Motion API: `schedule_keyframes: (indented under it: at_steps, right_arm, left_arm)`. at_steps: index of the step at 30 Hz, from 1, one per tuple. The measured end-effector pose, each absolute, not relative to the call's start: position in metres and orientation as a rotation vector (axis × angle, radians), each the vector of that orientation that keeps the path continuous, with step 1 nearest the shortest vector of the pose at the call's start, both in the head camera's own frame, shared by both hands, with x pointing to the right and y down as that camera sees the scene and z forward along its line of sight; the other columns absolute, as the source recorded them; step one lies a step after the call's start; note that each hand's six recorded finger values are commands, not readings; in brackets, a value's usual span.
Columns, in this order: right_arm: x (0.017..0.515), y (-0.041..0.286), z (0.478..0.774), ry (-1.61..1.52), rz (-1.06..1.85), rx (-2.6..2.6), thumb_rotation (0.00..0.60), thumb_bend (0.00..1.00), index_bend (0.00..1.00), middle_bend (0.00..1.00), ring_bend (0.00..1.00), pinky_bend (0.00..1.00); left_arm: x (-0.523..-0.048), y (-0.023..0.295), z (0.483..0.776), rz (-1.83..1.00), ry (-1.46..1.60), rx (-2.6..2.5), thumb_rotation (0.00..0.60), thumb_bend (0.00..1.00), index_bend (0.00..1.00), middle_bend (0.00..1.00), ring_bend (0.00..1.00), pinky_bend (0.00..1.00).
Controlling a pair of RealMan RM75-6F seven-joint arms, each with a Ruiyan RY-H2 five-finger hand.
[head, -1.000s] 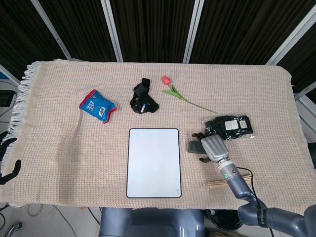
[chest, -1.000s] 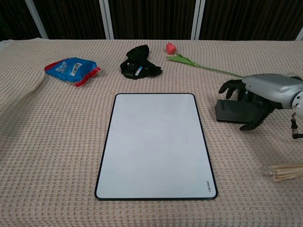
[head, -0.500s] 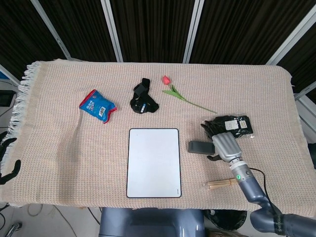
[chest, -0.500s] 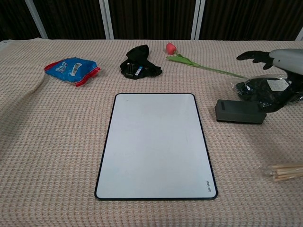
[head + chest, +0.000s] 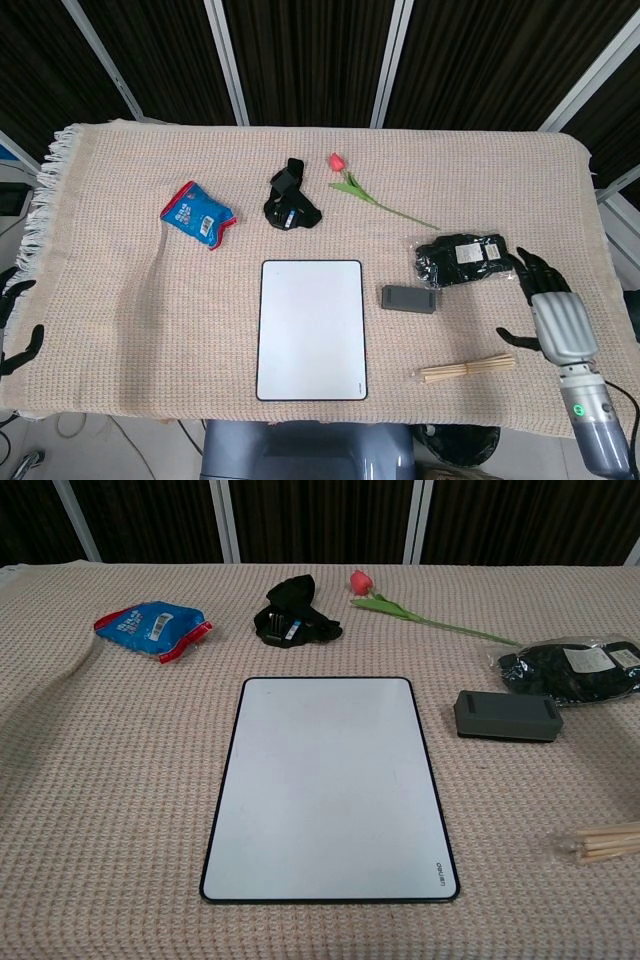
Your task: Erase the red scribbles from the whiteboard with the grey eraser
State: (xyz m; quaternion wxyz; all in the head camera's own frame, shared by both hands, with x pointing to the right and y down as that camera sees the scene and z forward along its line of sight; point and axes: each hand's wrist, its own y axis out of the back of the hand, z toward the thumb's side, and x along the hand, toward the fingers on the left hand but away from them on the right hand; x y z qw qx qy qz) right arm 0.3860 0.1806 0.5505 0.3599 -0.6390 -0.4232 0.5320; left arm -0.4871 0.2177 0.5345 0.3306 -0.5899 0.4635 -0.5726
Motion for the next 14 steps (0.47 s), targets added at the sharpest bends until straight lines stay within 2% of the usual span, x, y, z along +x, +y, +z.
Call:
schedule_keyframes:
  at_steps: [6,14]
  right_arm:
    - [0.415,0.22,0.547,-1.143,1.432,-1.615,0.6,0.02,0.0,0.01,0.06,0.16]
    - [0.435,0.231,0.547,-1.133,1.482,-1.495,0.6,0.02,0.0,0.01,0.06,0.16]
  left_arm:
    - [-0.486,0.219,0.533,-1.489,1.209,-1.547,0.6,0.39,0.2,0.04,0.0,0.01]
    - [-0.486,0.219,0.533,-1.49,1.205,-1.543,0.6,0.39,0.2,0.04,0.0,0.01]
